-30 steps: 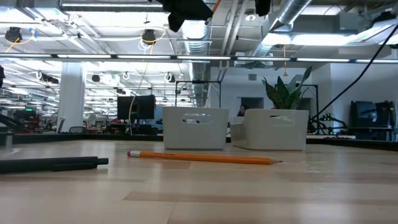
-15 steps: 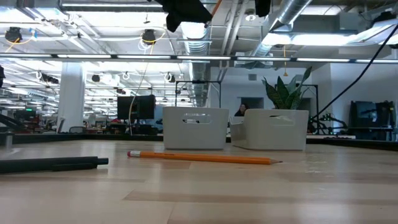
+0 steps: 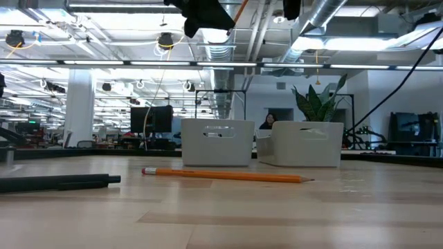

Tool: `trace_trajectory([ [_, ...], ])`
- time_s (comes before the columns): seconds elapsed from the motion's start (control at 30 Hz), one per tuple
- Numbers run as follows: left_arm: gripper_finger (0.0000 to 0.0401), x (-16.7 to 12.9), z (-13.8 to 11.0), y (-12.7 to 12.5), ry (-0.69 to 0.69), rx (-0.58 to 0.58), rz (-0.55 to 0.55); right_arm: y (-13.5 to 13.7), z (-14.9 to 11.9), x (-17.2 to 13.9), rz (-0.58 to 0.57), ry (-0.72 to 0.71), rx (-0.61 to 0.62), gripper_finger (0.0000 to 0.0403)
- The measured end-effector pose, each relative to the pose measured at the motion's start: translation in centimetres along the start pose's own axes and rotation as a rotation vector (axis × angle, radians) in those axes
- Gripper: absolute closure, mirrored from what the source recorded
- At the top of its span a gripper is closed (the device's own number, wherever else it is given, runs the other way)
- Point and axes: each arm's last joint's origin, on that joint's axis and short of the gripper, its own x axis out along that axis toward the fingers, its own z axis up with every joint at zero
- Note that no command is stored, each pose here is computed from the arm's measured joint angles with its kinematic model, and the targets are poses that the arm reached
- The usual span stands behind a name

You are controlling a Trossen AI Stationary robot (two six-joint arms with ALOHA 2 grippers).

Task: Sort pens & pencils
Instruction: Put the top yellow pencil into the right gray bin

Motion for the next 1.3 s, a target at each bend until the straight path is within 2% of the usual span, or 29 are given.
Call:
trace_trajectory([
  [0.4,0.0375,0.0,0.5,0.3,-0.053,0.022,0.009,-0.1,-0.2,0.0,-0.005,0.015,-0.024,0.0313],
  [0.5,0.0375,0.0,0.5,0.4,-0.054,0.029,0.011,-0.1,-0.2,0.0,-0.005,0.015,-0.024,0.0288],
  [0.77,0.0375,0.0,0.5,0.3,-0.053,0.029,0.011,-0.1,-0.1,0.0,-0.027,0.007,-0.025,0.0175],
  [0.9,0.0375,0.0,0.5,0.4,-0.054,0.028,0.014,-0.1,-0.1,0.0,-0.027,0.007,-0.025,0.0133],
  [1.07,0.0375,0.0,0.8,0.6,-0.085,0.038,0.019,-0.1,-0.1,0.0,-0.027,0.007,-0.024,0.0107],
  [1.3,0.0375,-0.4,1.6,1.1,-0.097,0.054,0.035,-0.1,-0.1,0.0,-0.031,0.005,-0.025,0.0092],
])
